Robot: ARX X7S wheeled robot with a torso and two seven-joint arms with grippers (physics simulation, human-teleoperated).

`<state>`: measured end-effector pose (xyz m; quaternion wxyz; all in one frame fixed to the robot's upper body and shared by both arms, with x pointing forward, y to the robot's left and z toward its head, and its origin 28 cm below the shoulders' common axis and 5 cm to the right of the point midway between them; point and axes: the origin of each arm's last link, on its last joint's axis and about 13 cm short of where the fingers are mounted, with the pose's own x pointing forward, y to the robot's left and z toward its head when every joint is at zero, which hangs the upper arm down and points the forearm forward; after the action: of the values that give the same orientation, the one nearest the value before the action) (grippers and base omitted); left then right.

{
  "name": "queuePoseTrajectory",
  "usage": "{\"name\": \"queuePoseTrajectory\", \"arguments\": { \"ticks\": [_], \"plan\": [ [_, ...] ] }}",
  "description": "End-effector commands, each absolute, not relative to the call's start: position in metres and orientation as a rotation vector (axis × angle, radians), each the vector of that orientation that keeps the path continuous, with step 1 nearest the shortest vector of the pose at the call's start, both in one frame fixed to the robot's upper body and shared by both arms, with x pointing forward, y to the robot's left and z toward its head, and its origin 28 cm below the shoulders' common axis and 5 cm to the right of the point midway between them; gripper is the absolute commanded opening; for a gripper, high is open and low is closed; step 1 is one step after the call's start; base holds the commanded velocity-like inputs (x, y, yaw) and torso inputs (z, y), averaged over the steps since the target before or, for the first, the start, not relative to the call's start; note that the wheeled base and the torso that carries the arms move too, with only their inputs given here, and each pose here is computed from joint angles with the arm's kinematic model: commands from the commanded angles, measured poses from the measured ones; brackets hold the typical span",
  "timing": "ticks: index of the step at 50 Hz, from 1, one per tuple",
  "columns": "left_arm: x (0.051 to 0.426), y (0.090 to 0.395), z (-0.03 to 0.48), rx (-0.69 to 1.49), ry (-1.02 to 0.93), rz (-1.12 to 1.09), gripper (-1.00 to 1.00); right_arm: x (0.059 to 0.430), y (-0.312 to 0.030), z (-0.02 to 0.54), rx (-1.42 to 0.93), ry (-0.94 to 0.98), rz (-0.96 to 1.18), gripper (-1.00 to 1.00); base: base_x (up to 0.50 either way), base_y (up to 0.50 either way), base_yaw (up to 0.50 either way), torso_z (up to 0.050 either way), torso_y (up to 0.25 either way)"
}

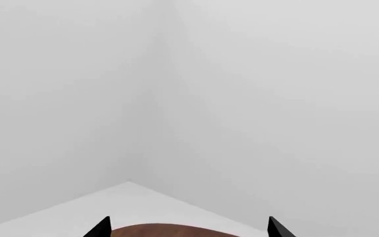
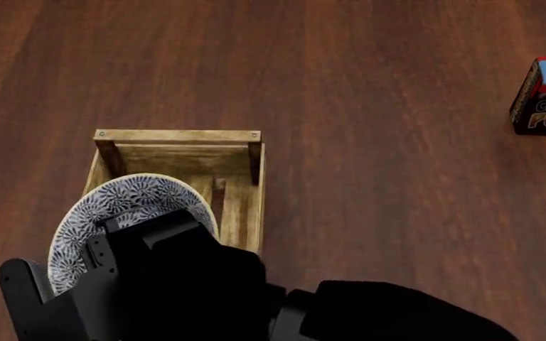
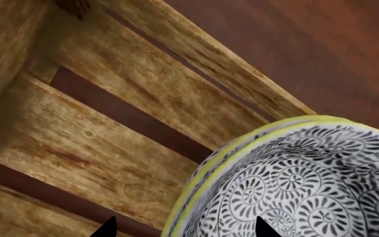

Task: Stack the left bowl on the right bowl and place them in the tray.

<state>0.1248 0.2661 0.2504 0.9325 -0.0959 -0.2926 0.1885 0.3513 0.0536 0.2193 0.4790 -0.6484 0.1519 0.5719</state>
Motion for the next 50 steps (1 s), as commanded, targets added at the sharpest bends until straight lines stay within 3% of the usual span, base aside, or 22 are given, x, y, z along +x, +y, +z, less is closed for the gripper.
{"name": "queuePoseTrajectory", "arguments": {
  "ticks": [1, 22, 50],
  "plan": [
    [0.125, 0.266, 0.251, -0.197, -0.6, 0.386, 1.0, 0.346, 0.056, 0.222, -1.578, 0.356, 1.416, 1.0, 0.0, 0.0, 0.0, 0.0, 0.0],
    [0.124, 0.266, 0.25, -0.199, -0.596, 0.38, 1.0, 0.335, 0.05, 0.241, -1.585, 0.348, 1.337, 1.0, 0.0, 0.0, 0.0, 0.0, 0.0],
    [0.122, 0.264, 0.25, -0.191, -0.591, 0.372, 1.0, 0.31, 0.045, 0.269, -1.534, 0.199, 1.296, 1.0, 0.0, 0.0, 0.0, 0.0, 0.0]
  ]
}}
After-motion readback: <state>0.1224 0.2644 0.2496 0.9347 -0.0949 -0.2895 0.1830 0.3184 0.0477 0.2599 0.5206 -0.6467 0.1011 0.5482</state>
